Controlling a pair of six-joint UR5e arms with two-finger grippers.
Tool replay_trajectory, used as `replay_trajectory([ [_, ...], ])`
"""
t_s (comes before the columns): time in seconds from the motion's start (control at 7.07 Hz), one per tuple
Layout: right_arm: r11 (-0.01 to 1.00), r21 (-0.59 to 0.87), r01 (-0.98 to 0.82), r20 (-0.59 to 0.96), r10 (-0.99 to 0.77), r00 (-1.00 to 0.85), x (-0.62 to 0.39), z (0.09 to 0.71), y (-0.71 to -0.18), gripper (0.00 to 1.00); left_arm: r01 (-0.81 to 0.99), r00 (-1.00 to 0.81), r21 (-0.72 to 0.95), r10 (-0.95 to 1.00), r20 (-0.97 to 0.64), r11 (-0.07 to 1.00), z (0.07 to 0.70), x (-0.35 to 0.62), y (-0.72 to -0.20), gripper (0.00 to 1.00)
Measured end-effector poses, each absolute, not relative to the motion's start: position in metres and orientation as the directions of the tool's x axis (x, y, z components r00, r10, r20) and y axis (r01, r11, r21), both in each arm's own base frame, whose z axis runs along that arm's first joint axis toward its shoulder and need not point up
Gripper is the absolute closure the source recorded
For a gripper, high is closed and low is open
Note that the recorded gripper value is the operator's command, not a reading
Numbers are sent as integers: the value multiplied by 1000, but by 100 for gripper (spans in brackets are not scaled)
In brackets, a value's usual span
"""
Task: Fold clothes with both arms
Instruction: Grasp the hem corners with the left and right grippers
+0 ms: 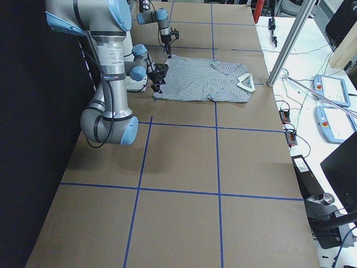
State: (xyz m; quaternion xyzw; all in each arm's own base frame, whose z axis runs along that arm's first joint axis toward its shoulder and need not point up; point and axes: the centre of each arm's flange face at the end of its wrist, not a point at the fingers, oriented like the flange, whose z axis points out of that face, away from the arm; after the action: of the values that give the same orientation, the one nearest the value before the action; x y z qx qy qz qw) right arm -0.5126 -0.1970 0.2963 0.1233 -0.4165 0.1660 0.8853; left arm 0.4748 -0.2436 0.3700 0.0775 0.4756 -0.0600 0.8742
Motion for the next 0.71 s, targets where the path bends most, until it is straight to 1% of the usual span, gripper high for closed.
replay_trajectory([
  [0.14,916,84,-391,769,190,610,-520,304,-191,26,179,537,78,-31,-843,981,368,475,-244,100],
  [0.28,915,91,-393,759,192,622,-528,312,-183,42,179,534,78,-30,-845,981,366,476,-244,100],
  [0.42,913,101,-396,751,192,632,-535,320,-177,64,179,532,78,-30,-846,981,365,476,-244,100],
  [0.57,912,104,-398,748,192,635,-538,322,-174,95,179,531,78,-29,-847,981,364,477,-244,100],
  [0.71,912,105,-397,748,190,636,-539,323,-172,100,179,531,78,-29,-847,981,364,477,-244,100],
])
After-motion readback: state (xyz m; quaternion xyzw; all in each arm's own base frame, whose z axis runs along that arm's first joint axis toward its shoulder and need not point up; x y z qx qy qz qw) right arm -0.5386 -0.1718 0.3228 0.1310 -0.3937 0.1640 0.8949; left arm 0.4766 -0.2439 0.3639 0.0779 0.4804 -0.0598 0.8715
